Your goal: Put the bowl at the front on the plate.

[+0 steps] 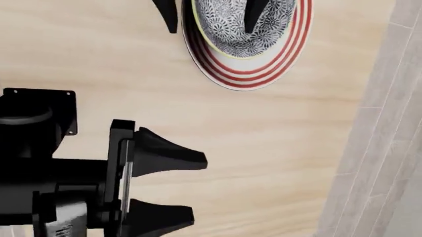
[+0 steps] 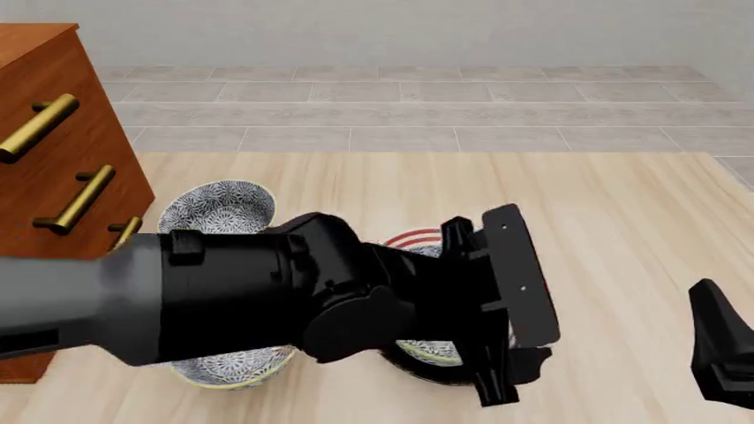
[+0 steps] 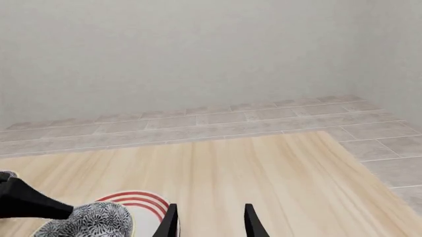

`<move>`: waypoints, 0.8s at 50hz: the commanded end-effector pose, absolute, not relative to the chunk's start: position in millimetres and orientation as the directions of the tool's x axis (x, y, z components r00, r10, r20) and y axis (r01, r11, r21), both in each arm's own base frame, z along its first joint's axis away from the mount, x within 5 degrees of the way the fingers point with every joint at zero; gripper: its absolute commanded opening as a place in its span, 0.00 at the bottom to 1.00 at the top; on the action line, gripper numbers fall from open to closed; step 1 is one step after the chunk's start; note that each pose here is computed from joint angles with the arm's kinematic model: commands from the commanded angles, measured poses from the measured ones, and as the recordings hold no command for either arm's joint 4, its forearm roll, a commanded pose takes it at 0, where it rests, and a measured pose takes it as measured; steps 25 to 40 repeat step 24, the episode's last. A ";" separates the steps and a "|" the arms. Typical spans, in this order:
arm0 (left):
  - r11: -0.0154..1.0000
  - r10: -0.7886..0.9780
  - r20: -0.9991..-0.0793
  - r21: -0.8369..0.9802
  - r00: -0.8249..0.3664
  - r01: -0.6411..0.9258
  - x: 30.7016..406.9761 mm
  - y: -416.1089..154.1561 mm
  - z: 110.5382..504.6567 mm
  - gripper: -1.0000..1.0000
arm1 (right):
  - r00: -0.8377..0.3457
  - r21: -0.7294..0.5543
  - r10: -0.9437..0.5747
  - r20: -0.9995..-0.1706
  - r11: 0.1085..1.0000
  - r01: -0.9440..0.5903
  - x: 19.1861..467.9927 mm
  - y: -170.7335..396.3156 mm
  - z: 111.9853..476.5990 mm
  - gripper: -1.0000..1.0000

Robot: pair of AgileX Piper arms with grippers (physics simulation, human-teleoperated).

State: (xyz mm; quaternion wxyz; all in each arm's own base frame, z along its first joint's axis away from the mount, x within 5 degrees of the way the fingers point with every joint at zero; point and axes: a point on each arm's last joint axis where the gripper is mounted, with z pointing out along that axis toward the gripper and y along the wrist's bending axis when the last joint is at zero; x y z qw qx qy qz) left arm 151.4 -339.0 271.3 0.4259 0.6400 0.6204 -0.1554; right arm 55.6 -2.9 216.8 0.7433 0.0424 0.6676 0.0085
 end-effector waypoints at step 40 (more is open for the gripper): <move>0.200 0.384 -0.874 0.395 0.299 0.897 94.2 -260.4 418.3 1.00 | 0.112 0.075 0.069 -0.991 0.996 0.049 55.4 -3.2 217.9 1.00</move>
